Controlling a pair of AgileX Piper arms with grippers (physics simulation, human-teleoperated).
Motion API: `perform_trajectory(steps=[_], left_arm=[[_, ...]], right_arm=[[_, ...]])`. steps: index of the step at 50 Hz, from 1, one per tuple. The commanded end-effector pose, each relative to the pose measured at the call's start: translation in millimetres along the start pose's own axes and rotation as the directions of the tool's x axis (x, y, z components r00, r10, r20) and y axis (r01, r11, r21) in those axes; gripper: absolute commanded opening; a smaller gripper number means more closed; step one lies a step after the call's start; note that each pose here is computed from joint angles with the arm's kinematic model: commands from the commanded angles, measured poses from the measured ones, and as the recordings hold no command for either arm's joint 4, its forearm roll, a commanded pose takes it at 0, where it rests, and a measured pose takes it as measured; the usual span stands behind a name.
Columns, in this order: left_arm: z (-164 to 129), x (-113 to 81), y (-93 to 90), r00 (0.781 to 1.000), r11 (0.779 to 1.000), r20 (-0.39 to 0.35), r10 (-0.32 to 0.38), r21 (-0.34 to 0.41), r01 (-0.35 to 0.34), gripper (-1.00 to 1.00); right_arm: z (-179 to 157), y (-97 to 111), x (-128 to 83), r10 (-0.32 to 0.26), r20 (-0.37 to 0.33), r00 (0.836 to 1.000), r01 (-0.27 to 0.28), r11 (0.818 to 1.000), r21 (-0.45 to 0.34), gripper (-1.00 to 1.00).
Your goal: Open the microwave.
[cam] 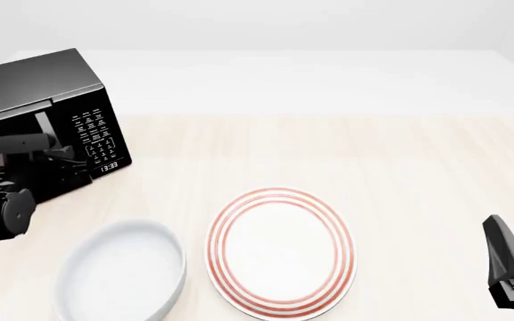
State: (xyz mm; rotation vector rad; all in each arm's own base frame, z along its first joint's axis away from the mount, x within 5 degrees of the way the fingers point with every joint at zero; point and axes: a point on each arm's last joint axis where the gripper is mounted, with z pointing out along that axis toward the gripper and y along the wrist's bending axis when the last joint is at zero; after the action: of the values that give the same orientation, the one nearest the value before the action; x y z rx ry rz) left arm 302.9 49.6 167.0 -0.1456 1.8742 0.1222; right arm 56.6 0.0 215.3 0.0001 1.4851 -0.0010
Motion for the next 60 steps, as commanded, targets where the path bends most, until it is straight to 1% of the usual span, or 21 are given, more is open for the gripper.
perform_trajectory(steps=[1,10,19,23,29,32,60], left_arm=[[-10.8,-6.6,-6.9,1.0,1.0,0.031,0.001,0.026,-0.002,-1.0],[-20.7,-6.4,-11.6,0.999,0.999,0.04,-0.001,0.043,-0.001,-1.0],[-29.8,1.5,-10.2,0.999,0.999,0.041,-0.008,0.04,0.006,-1.0],[-34.2,1.2,-8.8,0.999,0.999,0.049,-0.016,0.036,0.014,-1.0],[-34.6,5.8,-10.6,0.999,0.999,0.046,-0.028,0.043,0.026,-1.0],[-39.0,-0.6,-13.0,0.998,0.998,0.059,-0.033,0.053,0.029,-1.0],[-71.0,6.3,-9.9,0.996,0.998,0.075,-0.046,0.048,0.043,-1.0]], right_arm=[[0.0,0.0,0.0,0.0,0.0,1.0,0.0,1.0,0.0,1.0],[0.0,0.0,0.0,0.0,0.0,1.0,0.0,1.0,0.0,1.0],[0.0,0.0,0.0,-0.001,0.0,1.0,0.001,1.0,0.0,1.0],[-0.5,-0.1,-0.3,0.0,0.0,1.0,0.0,1.0,0.001,1.0],[-0.5,-0.1,-0.3,0.0,0.0,1.0,0.0,1.0,0.001,1.0],[-0.5,-0.1,-0.4,0.0,0.0,1.0,0.0,1.0,0.001,1.0],[-0.6,-0.1,-0.7,-0.001,0.0,1.0,0.001,1.0,0.001,1.0]])
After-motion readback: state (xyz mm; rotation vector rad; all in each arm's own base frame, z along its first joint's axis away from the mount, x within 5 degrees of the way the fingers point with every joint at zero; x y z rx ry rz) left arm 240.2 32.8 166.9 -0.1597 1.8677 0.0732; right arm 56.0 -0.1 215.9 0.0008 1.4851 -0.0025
